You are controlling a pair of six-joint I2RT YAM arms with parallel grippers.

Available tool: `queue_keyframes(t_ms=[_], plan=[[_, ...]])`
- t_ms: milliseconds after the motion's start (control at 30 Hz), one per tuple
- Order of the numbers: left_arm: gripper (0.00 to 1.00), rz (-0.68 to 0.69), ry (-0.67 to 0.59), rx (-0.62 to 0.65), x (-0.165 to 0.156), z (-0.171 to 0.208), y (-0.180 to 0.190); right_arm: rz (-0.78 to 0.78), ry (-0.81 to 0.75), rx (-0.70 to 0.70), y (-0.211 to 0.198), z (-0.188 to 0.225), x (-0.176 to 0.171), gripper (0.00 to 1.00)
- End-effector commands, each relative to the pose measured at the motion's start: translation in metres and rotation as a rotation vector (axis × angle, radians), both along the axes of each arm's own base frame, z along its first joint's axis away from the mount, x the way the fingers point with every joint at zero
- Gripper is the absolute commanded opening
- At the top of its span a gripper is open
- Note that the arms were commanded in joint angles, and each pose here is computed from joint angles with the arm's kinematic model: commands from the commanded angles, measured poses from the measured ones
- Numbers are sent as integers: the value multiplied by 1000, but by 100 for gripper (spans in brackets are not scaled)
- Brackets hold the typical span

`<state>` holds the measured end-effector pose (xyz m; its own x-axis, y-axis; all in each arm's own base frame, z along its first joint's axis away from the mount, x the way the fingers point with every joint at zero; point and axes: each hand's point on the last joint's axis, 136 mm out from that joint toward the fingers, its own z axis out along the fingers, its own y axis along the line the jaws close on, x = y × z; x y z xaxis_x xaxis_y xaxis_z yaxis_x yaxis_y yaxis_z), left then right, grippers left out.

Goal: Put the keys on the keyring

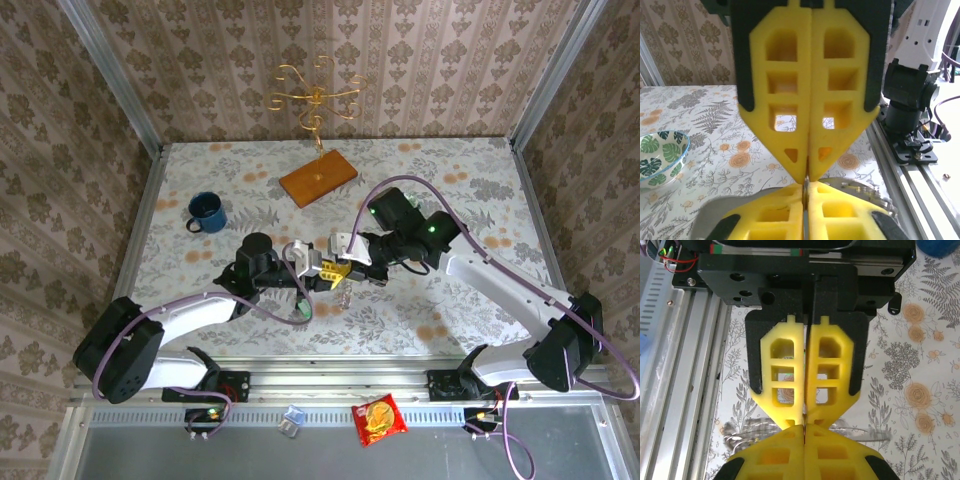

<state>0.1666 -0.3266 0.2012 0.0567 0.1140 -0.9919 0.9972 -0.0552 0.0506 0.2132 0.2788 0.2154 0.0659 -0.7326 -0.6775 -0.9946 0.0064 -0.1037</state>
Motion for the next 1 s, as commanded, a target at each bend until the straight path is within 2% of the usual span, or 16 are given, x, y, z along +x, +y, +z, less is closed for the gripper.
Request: queue_keyframes(t_ms=[0,33,133,267,400,733,967], plan=[[3,-12,-41,-21,1,14,-2,52,1,8,7,9,-9,0],[0,-14,-44,-23,0,14,-2,46,-3,12,7,9,-7,0],[0,-14,-57,-42,-2,16,0,-19,-14,94,5,18,0,20],[0,-14,-67,-95,-6,23,3,-100,-9,308,-7,36,5,23],[0,-28,-72,-181,-9,39,4,-113,-7,391,-11,33,-3,29],[0,-50,-65,-196,-13,39,3,-136,59,411,-5,22,-3,29],[0,-64,-66,-201,-14,39,0,-124,74,432,1,24,0,20]])
